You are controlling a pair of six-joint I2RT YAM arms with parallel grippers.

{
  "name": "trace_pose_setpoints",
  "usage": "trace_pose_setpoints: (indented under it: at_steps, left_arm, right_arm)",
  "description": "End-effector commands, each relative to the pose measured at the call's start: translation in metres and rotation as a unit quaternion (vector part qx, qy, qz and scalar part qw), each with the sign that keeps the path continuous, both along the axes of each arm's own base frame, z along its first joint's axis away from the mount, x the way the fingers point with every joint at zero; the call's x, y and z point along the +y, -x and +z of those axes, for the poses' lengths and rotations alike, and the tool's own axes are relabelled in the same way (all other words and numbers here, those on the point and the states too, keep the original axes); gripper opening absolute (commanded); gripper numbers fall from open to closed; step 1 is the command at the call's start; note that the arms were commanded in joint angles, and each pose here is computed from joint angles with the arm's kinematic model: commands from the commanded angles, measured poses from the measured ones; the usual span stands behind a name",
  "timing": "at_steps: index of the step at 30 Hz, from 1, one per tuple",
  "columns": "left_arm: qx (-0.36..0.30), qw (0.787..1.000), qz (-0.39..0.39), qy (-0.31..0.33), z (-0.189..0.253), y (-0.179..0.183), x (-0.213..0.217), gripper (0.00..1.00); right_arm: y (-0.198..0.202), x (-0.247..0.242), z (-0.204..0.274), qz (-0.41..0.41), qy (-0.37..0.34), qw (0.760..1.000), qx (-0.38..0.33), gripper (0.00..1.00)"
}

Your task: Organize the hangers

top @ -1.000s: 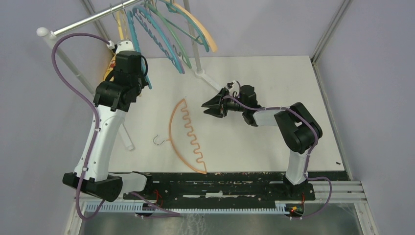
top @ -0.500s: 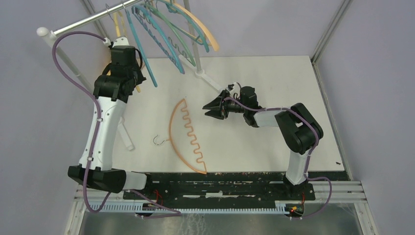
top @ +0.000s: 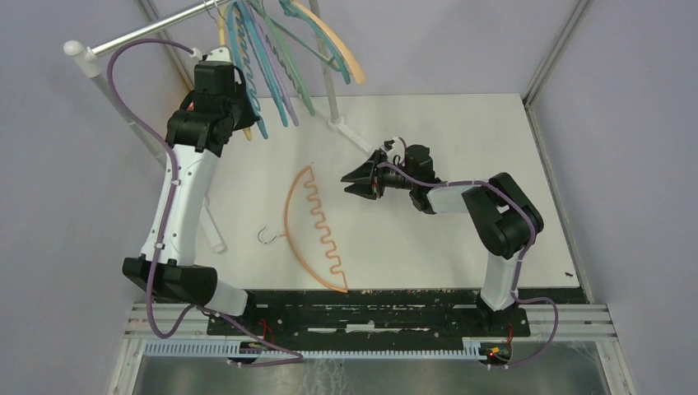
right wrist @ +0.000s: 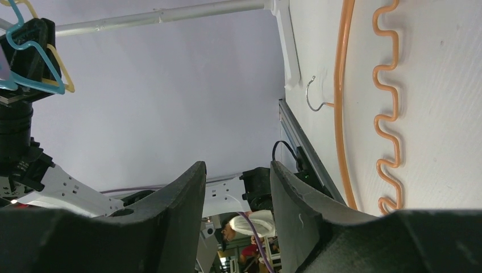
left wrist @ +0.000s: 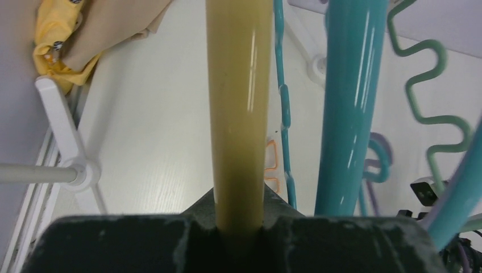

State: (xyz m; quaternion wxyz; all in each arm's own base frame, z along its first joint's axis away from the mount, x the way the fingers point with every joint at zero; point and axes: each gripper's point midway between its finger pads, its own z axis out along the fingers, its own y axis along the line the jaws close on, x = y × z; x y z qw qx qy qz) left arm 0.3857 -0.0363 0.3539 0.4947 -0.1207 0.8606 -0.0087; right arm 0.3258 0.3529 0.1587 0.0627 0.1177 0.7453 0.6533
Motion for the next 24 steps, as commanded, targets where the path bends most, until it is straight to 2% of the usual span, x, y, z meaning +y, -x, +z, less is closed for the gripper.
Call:
trace_pose_setpoints:
  at_steps: [1,10,11,13,20,24]
  left_arm:
    - [-0.054,0.995,-0.077,0.025,0.027,-0.025,-0.033,0.03]
    - [-0.048,0.986,-0.154,0.047,0.019,-0.038,-0.068,0.04]
    - [-0.046,0.985,-0.158,0.047,0.017,-0.037,-0.07,0.12]
    - [-0.047,0.984,-0.164,0.047,0.016,-0.036,-0.071,0.38]
    - [-0.075,0.978,-0.19,0.045,0.032,-0.015,-0.073,0.98]
    - [-0.079,0.97,-0.225,0.049,0.033,0.009,-0.078,0.99]
  right_arm:
    - [-0.001,-0.003,0.008,0.009,-0.023,0.999,-0.027,0.53]
    - [-0.007,-0.006,-0.001,0.004,-0.025,0.999,-0.021,0.54]
    - [-0.007,-0.005,-0.001,0.004,-0.027,0.999,-0.02,0.55]
    - [-0.006,-0.006,-0.004,0.004,-0.028,0.999,-0.018,0.57]
    - [-0.005,-0.007,-0.009,0.004,-0.024,1.0,-0.02,0.6]
    - [-0.002,-0.009,-0.013,0.008,0.002,0.999,-0.035,0.64]
